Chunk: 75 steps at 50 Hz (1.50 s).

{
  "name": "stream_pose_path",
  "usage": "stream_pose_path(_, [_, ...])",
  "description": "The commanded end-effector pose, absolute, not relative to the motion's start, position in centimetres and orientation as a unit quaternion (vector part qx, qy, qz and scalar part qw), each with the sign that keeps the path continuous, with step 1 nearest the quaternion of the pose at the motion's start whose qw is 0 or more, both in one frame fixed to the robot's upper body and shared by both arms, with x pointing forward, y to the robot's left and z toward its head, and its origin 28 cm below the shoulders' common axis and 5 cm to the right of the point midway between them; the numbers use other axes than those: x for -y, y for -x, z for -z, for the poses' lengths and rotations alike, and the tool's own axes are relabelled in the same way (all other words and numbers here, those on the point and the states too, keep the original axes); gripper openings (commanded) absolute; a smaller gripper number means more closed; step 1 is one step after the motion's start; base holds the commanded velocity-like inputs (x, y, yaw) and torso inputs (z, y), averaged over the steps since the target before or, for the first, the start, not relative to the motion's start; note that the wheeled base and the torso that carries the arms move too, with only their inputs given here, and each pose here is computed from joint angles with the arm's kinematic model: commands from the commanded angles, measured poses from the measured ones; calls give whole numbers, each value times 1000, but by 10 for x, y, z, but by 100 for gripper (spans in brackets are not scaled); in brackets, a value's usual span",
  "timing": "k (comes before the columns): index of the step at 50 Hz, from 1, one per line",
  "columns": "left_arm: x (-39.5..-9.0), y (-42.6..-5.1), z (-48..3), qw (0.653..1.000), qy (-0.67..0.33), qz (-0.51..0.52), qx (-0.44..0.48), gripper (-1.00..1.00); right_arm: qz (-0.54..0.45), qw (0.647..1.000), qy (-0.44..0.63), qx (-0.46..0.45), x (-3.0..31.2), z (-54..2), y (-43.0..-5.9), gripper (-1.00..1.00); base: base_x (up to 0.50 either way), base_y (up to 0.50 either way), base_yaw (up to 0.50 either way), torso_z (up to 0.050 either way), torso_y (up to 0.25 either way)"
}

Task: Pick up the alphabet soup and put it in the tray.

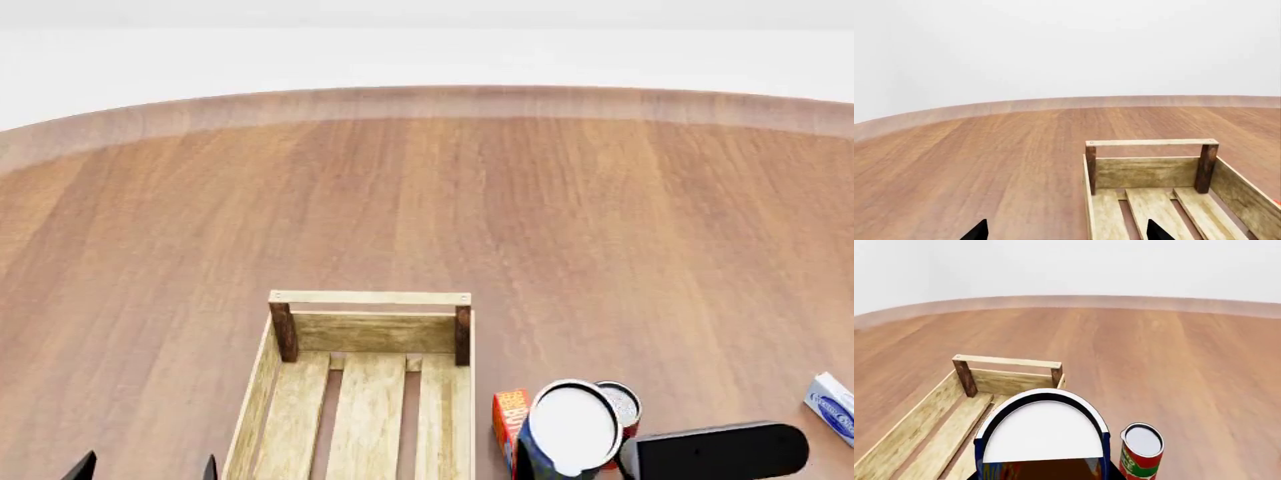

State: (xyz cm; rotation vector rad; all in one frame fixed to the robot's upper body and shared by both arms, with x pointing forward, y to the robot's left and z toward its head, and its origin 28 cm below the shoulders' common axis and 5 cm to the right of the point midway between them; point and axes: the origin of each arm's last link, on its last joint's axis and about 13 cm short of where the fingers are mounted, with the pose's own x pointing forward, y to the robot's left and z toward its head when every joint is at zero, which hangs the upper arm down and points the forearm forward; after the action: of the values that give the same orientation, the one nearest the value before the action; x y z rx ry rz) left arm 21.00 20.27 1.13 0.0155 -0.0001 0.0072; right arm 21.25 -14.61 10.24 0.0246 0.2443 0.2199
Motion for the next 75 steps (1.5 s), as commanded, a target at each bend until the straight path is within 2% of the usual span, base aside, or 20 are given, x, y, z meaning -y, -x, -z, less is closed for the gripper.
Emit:
stream_pose_path(1, [-203, -210, -11, 1000, -8, -3, 0, 100, -148, 984, -4, -101, 129, -108, -228, -100, 0, 0, 0, 0, 0])
stream_pose_path(36, [-203, -210, -11, 1000, -9, -3, 0, 100, -207, 975, -23, -81, 91, -106, -261, -100, 0, 0, 0, 0, 1])
stream_pose_path(75, [-204, -210, -10, 1000, -10, -3, -3, 100, -242, 965, -14, -97, 62, -69, -282, -100, 0, 0, 0, 0, 1])
